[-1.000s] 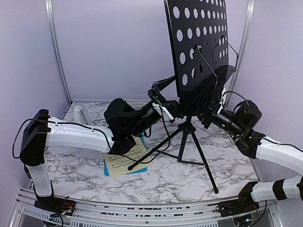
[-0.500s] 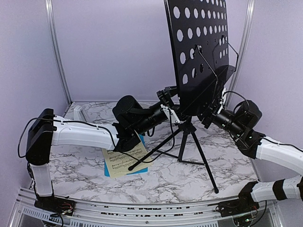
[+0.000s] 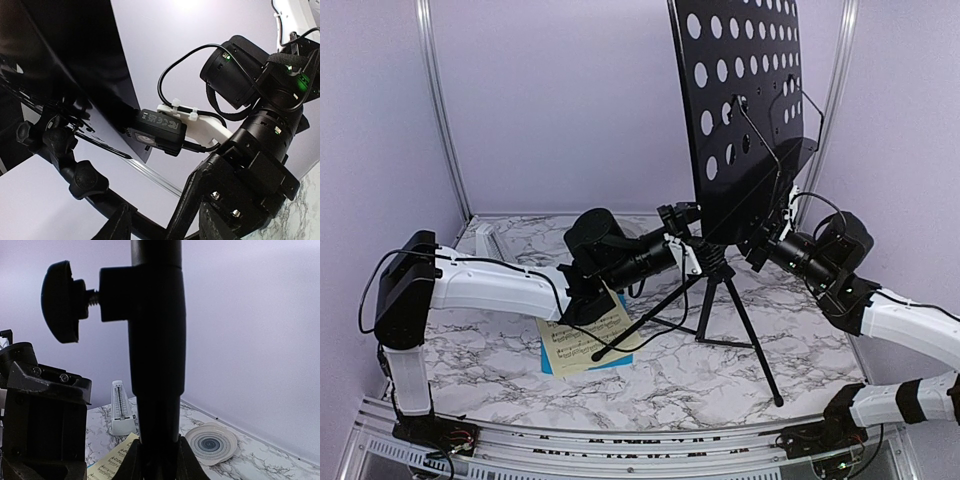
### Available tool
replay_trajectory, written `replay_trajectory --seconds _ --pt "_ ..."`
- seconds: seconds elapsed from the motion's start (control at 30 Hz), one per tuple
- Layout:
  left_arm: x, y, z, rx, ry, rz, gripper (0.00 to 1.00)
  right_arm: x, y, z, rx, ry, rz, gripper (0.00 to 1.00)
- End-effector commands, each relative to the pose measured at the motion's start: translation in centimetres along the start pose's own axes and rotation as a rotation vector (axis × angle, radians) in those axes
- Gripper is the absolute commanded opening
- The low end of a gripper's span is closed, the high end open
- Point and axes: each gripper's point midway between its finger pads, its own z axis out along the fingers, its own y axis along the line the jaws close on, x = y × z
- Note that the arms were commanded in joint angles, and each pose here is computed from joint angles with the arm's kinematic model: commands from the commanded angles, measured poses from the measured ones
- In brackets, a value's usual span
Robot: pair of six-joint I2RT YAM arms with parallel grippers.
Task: Pack up the instrument practice props
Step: Unscrew the knob on the music stand from the music stand.
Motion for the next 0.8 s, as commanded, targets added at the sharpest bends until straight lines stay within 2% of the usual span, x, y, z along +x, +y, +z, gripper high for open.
replay_trajectory --seconds 0.0,0.13,0.53,0.77 --pt "0.0 2.8 0.0 -0.087 0.028 0.044 0.52 -0.2 0.3 0.0 -0.016 0.008 0.015 0.00" --pt "0.2 4.8 0.0 -0.130 0.026 0.057 0.58 -0.1 0.3 0.1 -0.018 0.010 0.019 0.00" --pt "-0.2 5.3 1.5 -0.091 -0.031 0.083 0.57 -0.1 0.2 0.3 -0.020 0.012 0.021 0.00" --pt "-0.6 5.0 1.8 -0.055 -0.050 0.097 0.47 -0.1 0.2 0.3 -0.019 0.013 0.021 0.00"
